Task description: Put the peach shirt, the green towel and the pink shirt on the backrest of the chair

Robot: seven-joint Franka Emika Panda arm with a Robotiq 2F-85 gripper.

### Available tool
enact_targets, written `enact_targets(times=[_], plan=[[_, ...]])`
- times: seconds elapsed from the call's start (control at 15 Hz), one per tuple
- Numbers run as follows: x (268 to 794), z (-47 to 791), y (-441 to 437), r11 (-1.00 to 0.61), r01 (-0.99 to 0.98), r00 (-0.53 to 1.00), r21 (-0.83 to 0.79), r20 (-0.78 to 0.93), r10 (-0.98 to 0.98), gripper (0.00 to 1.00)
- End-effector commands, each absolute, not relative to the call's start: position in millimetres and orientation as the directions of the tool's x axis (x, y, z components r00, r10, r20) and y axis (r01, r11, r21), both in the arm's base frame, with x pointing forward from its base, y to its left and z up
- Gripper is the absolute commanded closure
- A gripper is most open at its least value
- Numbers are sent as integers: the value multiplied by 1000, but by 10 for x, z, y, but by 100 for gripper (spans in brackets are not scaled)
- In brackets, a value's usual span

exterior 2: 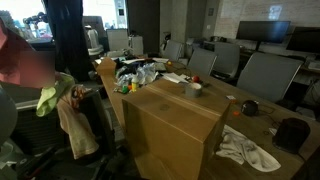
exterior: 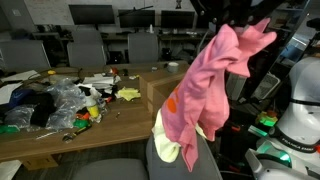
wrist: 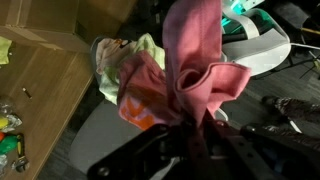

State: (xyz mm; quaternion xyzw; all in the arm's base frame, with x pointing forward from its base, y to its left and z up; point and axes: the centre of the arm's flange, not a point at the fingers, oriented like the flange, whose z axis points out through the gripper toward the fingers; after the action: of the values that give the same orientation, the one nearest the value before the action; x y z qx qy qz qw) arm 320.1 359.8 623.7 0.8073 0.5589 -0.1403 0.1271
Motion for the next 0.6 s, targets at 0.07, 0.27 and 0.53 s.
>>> enact_targets(times=[0.07,0.27,0.53], plan=[[3304,6068,3444,-381,922,377,68,-382,844,97],[3317,5916,3329,-396,916,389,69,-398,831,97],[3280,5772,3258,-408,910,403,73,-389,829,97]])
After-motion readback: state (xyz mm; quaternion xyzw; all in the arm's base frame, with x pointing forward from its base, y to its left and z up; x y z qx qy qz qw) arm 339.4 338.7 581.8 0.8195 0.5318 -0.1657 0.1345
